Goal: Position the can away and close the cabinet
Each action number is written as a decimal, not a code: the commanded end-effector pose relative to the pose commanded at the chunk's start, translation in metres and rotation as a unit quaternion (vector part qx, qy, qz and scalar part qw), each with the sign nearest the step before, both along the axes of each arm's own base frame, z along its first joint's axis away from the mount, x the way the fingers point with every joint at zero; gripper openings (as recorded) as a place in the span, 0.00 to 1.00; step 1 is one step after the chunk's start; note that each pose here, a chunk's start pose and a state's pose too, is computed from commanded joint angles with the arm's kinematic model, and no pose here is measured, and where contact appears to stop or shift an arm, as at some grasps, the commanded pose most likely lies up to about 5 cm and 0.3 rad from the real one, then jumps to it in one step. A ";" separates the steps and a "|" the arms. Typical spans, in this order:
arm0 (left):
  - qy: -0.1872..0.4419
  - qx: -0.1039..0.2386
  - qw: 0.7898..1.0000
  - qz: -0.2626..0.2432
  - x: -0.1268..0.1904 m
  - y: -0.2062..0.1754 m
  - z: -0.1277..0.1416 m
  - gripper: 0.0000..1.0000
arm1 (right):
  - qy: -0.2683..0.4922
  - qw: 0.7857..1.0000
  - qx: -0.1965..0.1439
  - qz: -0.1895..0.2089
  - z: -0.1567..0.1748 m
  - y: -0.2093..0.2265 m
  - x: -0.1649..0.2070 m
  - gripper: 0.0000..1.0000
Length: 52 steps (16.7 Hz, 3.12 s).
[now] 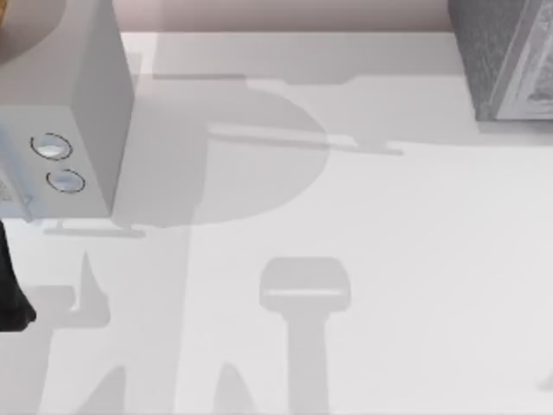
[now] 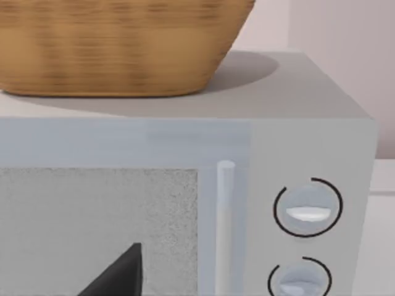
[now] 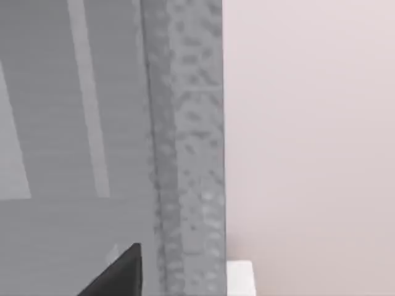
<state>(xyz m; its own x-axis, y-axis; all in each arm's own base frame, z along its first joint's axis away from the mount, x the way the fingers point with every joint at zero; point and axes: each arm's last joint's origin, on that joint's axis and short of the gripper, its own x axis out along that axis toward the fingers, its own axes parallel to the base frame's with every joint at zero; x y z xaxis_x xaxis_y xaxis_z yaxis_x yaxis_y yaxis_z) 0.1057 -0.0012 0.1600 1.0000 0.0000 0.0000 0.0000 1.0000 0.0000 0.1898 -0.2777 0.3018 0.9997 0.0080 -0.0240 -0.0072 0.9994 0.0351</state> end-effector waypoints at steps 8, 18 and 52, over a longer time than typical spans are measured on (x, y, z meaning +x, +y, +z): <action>0.000 0.000 1.000 0.000 0.000 0.000 0.000 1.00 | 0.000 1.000 0.000 -0.001 0.168 0.046 -0.021 1.00; 0.000 0.000 1.000 0.000 0.000 0.000 0.000 1.00 | -0.009 1.000 -0.017 -0.002 0.208 0.077 -0.036 1.00; 0.000 0.000 1.000 0.000 0.000 0.000 0.000 1.00 | -0.017 1.000 -0.018 -0.018 0.213 0.369 0.041 1.00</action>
<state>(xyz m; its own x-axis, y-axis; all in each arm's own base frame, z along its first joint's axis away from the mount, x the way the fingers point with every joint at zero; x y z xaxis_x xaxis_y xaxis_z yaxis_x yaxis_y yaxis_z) 0.1057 -0.0012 0.1600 1.0000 0.0000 0.0000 0.0000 1.0000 0.0000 0.2313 0.0908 0.5150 0.9995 -0.0291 0.0114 0.0291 0.9996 -0.0005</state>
